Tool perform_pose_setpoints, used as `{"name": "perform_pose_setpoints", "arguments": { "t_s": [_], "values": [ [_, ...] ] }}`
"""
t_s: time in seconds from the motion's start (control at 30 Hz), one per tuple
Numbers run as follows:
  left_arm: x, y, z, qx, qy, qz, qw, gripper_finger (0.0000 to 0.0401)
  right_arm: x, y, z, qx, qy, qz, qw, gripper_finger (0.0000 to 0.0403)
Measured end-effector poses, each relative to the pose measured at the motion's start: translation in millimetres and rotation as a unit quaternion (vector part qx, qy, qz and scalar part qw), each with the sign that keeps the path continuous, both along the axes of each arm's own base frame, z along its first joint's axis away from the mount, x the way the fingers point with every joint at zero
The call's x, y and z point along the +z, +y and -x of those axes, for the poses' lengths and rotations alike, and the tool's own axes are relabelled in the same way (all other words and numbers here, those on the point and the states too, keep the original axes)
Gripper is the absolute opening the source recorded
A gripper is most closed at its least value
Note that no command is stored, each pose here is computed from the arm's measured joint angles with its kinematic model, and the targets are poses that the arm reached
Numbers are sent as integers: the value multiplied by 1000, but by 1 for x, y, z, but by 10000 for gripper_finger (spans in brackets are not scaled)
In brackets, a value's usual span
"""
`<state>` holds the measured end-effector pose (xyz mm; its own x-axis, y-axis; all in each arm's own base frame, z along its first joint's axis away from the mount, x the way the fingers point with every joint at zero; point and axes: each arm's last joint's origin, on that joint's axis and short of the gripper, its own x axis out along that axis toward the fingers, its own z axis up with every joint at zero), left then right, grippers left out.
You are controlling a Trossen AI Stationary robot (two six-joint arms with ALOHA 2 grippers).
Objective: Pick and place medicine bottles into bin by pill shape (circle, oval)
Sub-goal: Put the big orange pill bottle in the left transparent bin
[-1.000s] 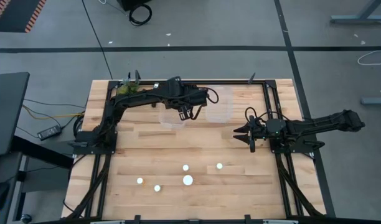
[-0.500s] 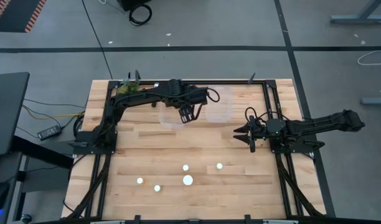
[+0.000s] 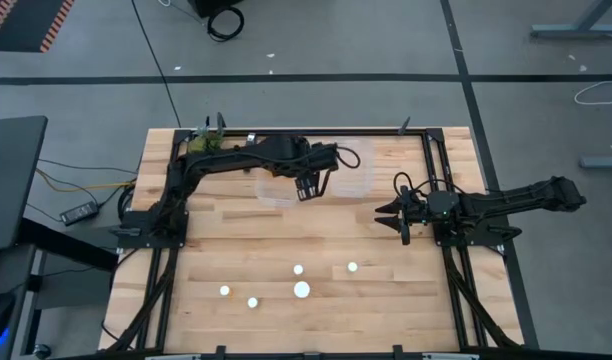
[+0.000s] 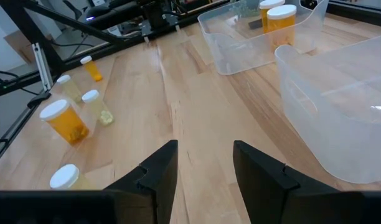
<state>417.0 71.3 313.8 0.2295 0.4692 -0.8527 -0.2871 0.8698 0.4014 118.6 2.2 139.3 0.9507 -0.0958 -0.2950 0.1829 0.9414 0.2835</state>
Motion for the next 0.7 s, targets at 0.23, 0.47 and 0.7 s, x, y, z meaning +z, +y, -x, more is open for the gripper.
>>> {"name": "perform_pose_setpoints", "arguments": {
  "t_s": [0.23,0.47,0.7],
  "values": [
    [-30,5,16,6,47,7,999,221,0,0,0,0,0,0,1000,161],
    [-34,6,48,35,7,8,999,227,0,0,0,0,0,0,1000,161],
    [-46,0,79,60,-40,11,997,225,0,0,0,0,0,0,1000,161]
  ]
}}
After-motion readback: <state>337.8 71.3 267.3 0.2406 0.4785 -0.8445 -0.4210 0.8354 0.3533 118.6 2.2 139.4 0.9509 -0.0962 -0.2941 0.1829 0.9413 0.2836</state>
